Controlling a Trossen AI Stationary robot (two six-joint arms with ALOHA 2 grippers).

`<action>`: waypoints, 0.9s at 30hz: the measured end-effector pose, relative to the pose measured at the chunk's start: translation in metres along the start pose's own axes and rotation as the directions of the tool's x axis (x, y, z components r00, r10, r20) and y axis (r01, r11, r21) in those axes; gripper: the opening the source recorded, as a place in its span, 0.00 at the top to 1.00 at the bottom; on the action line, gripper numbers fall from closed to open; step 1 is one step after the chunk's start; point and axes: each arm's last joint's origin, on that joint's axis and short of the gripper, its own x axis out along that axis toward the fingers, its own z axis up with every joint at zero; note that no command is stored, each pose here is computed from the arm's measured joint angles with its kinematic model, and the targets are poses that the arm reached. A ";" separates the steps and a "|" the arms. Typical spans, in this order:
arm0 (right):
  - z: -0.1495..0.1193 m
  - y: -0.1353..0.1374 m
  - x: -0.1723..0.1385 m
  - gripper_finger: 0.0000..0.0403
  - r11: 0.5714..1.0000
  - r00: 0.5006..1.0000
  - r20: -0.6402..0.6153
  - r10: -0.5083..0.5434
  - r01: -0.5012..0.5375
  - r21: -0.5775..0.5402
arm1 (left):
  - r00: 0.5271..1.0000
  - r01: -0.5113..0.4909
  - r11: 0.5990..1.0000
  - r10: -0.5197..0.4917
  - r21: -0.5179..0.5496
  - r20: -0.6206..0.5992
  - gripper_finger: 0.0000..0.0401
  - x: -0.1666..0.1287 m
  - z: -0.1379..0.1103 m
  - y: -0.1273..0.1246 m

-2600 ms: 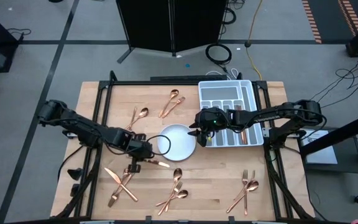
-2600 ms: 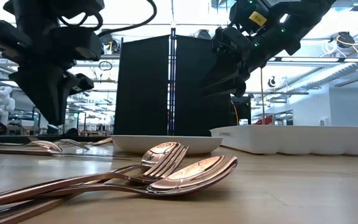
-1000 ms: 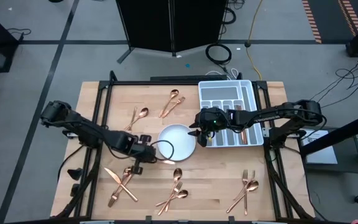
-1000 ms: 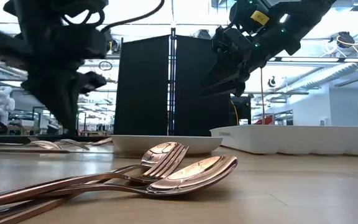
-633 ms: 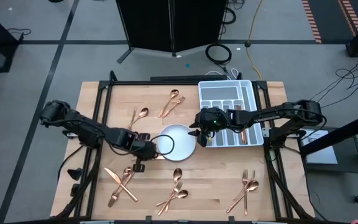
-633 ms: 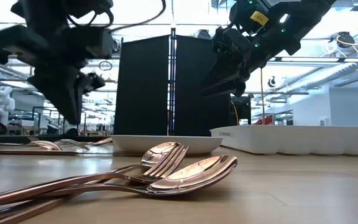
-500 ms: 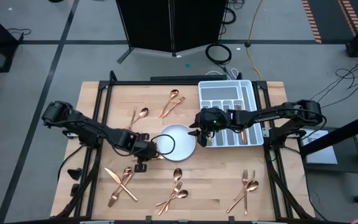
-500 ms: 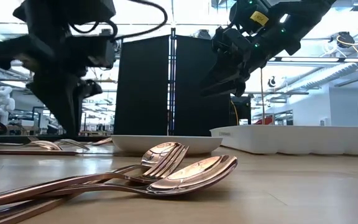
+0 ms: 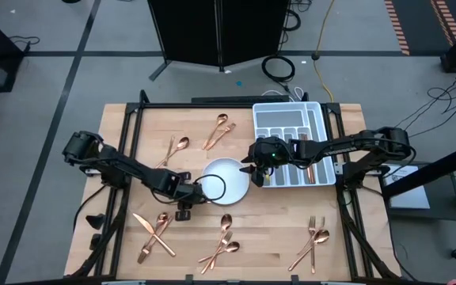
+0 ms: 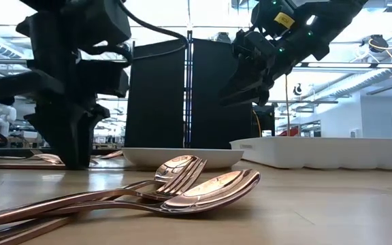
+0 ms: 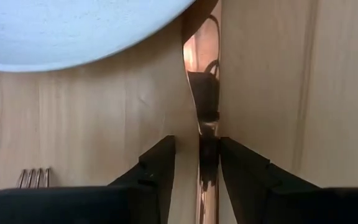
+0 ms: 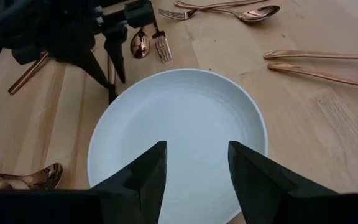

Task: Sort silverware
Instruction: Put the knife in the silverware tray

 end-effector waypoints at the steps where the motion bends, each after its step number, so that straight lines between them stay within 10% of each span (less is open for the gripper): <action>1: 0.000 0.000 0.000 0.60 1.000 1.000 0.000 0.000 0.000 0.000 | 1.000 0.006 1.000 -0.006 0.003 -0.007 0.69 0.001 0.000 -0.001; 12: 0.000 0.000 0.000 0.60 1.000 1.000 0.001 0.000 0.000 -0.004 | 0.999 -0.014 0.991 0.018 0.130 -0.029 0.97 0.008 -0.007 -0.016; 27: 0.000 0.000 0.000 0.60 1.000 1.000 0.001 0.000 0.000 -0.003 | 0.993 -0.052 0.962 0.020 0.268 0.118 1.00 -0.028 -0.004 -0.014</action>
